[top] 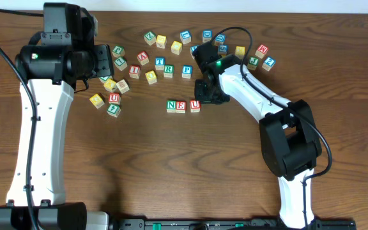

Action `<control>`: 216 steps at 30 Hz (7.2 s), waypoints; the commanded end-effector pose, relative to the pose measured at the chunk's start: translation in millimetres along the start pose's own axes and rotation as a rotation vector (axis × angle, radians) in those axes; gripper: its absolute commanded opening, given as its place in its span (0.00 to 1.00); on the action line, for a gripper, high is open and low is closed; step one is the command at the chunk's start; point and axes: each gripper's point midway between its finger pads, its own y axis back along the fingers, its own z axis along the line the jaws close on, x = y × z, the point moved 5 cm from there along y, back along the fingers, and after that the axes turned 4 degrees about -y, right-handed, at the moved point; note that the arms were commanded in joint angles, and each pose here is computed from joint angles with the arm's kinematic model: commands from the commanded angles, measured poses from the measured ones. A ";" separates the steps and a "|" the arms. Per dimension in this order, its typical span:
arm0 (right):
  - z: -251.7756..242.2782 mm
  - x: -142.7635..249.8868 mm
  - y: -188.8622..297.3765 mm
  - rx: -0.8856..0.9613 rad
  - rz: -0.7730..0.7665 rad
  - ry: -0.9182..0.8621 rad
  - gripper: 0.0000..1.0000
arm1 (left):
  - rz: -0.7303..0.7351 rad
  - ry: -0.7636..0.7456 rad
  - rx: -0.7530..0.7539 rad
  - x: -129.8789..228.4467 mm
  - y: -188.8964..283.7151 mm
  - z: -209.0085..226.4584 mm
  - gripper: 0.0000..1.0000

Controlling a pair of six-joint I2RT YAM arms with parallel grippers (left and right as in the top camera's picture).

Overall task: Spell out NEURIPS
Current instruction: 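Lower the red U block beside the E and open the right gripper, then raise the right gripper and move it toward the far blocks, then lower the right gripper onto the green R block and close, then carry the green R block to the right of the U block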

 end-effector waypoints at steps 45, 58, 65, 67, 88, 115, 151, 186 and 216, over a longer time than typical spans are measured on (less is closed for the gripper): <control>17.9 19.8 -9.1 -0.043 0.050 0.015 0.29 | -0.005 0.004 -0.008 -0.6 2.6 0.6 0.56; 18.0 17.6 -4.9 -0.046 0.042 0.032 0.29 | -0.005 0.004 -0.008 -0.6 2.4 0.7 0.56; 15.0 -13.2 41.7 -0.079 -0.039 0.074 0.37 | -0.005 0.004 -0.008 -0.6 2.6 0.6 0.56; 15.1 -24.3 57.1 -0.091 -0.069 0.091 0.39 | -0.005 0.004 -0.008 -0.6 2.6 0.6 0.56; 30.5 -67.9 97.7 -0.183 -0.257 0.110 0.42 | -0.005 0.004 -0.008 -0.6 2.6 0.6 0.56; 94.6 -90.4 123.9 -0.183 -0.614 0.288 0.44 | -0.005 0.004 -0.008 -0.6 2.6 0.6 0.56; 138.3 -87.1 -23.4 -0.241 -0.529 0.263 0.40 | -0.005 0.004 -0.008 -0.6 2.6 0.6 0.56; 124.6 -80.3 -51.0 -0.168 -0.476 0.201 0.32 | -0.005 0.004 -0.008 -0.6 2.4 0.7 0.56; 116.4 -72.0 58.8 -0.204 -0.469 0.201 0.23 | -0.005 0.004 -0.008 -0.6 2.6 0.6 0.56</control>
